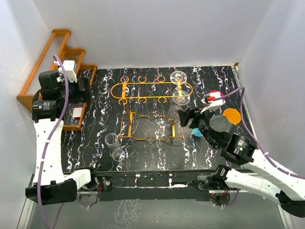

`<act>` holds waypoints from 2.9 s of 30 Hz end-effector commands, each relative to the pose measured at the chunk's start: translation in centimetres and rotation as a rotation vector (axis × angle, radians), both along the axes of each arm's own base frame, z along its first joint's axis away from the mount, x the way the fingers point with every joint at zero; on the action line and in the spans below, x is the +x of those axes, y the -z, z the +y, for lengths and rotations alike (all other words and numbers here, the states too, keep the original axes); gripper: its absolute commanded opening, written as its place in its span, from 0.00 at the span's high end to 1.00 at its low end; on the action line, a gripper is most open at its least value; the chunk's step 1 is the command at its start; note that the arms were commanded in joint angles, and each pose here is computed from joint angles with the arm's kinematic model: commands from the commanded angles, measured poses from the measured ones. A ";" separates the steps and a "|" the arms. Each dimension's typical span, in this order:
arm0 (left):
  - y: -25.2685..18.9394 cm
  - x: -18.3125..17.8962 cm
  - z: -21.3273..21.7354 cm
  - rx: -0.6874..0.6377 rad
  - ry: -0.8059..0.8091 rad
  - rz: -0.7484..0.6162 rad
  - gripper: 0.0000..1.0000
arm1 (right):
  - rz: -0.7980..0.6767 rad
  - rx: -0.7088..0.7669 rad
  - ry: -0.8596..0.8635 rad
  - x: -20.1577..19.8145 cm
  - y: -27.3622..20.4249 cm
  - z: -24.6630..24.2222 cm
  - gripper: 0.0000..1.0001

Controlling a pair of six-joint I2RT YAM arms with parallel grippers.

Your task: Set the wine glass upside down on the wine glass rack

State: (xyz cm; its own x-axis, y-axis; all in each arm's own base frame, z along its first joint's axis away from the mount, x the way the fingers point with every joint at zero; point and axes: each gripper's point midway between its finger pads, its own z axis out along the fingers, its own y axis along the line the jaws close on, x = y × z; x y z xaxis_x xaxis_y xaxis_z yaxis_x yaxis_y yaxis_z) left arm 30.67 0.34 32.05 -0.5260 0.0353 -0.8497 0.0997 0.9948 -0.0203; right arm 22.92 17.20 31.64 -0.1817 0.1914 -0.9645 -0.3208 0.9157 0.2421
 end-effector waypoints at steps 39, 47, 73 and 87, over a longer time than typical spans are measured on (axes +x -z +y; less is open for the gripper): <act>2.9 -1.0 2.1 0.094 -0.039 0.219 0.03 | 0.250 0.009 0.500 7.7 0.5 -15.4 0.09; 2.9 -1.5 1.4 0.073 -0.010 0.231 0.03 | 0.310 -0.023 0.541 11.7 1.4 -20.1 0.28; 4.1 -1.7 -0.4 -0.007 0.062 0.264 0.03 | 0.532 -0.081 0.559 17.0 10.5 -23.4 0.52; 1.8 -1.3 0.8 0.057 0.030 0.203 0.03 | 0.614 -0.067 0.541 17.3 14.3 -23.0 0.77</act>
State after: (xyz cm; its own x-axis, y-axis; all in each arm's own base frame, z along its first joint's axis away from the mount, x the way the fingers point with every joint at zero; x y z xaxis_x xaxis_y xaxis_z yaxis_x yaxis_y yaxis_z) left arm 29.39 0.36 27.78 -0.7302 0.0787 -0.6787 0.1395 0.9896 -0.0352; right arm 39.19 -5.74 17.50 -0.5987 0.3512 -0.7199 0.3506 0.9230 0.1588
